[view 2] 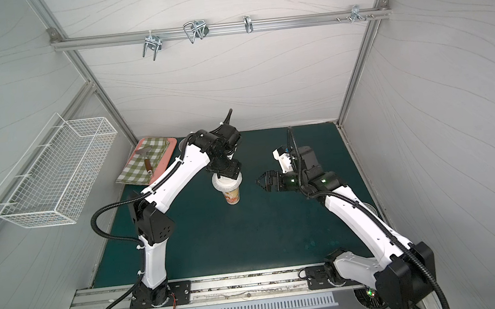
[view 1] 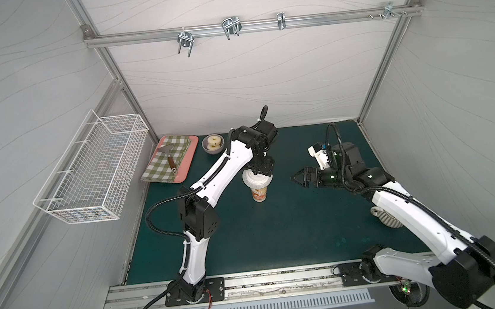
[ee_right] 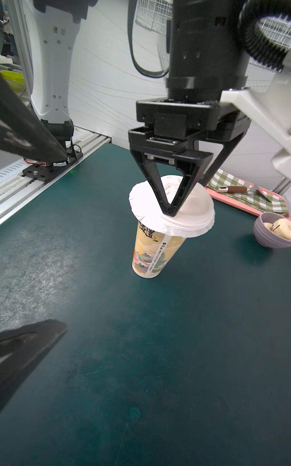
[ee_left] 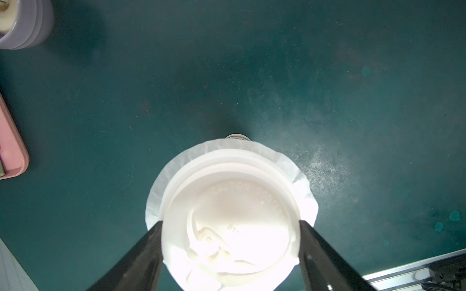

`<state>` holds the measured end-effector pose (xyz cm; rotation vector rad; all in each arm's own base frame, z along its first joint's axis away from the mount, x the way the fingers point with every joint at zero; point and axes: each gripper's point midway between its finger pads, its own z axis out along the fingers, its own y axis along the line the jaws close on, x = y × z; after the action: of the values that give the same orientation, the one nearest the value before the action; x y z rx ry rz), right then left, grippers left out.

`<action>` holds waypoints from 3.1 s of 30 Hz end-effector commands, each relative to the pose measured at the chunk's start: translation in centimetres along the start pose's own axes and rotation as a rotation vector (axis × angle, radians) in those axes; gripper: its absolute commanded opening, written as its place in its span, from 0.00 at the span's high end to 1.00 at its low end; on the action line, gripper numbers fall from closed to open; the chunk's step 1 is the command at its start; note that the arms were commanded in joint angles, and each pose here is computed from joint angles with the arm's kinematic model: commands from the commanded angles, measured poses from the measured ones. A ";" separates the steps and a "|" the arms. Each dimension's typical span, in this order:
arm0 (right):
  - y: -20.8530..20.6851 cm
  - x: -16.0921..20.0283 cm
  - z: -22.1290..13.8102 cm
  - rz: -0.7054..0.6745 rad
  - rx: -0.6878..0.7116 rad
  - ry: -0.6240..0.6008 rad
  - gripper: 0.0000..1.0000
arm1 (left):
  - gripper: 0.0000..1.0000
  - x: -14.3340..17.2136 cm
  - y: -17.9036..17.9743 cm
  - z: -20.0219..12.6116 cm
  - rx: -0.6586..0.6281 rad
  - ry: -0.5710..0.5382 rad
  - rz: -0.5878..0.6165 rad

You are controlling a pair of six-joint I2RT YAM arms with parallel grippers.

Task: Put the leak-proof paper on the milk tea cups
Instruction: Place the cup lid on the cup.

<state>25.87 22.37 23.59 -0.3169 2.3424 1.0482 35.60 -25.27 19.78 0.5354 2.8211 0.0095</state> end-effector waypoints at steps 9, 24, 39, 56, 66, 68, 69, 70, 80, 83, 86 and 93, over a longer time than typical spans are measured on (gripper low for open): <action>0.3 -0.5 0.1 -0.008 -0.022 -0.007 0.01 | 0.20 -0.2 0.2 -1.4 0.010 -0.014 0.002; 0.4 -0.4 0.1 -0.004 -0.026 -0.006 0.01 | 0.20 0.1 0.1 -1.4 0.016 -0.001 0.003; 0.4 -0.3 0.0 -0.004 -0.024 -0.009 0.01 | 0.20 1.0 0.2 0.7 0.003 0.050 0.006; 0.4 -0.3 0.0 -0.003 -0.024 -0.007 0.01 | 0.20 1.4 0.2 1.3 0.027 0.054 -0.024; 0.6 -0.5 0.1 -0.003 -0.031 -0.003 0.01 | 0.20 1.7 0.4 1.3 0.030 0.049 -0.034; 0.7 -0.5 0.1 -0.002 -0.033 -0.004 0.01 | 0.19 1.5 0.4 1.0 0.032 0.040 -0.035; 0.7 -0.5 0.2 -0.003 -0.033 -0.002 0.01 | 0.19 1.5 0.4 0.8 0.033 0.035 -0.036; 0.8 -0.6 0.2 -0.003 -0.034 -0.002 0.01 | 0.19 1.4 0.3 0.7 0.037 0.031 -0.036; 1.3 -0.7 0.5 -0.012 -0.039 0.002 0.01 | 0.16 1.0 0.5 -0.4 0.043 0.002 -0.043; 1.3 -0.6 0.5 -0.014 -0.040 0.003 0.01 | 0.15 0.6 0.5 -1.1 0.043 -0.012 -0.043; 1.4 -0.6 0.6 -0.015 -0.040 0.004 0.01 | 0.14 0.4 0.7 -1.5 0.035 -0.022 -0.041; 1.5 -0.7 0.5 -0.016 -0.042 0.002 0.01 | 0.12 0.1 0.9 -2.1 0.031 -0.037 -0.039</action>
<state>25.61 23.23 23.08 -0.3410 2.3617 1.0742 35.15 -24.63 20.13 0.4935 2.8292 -0.0467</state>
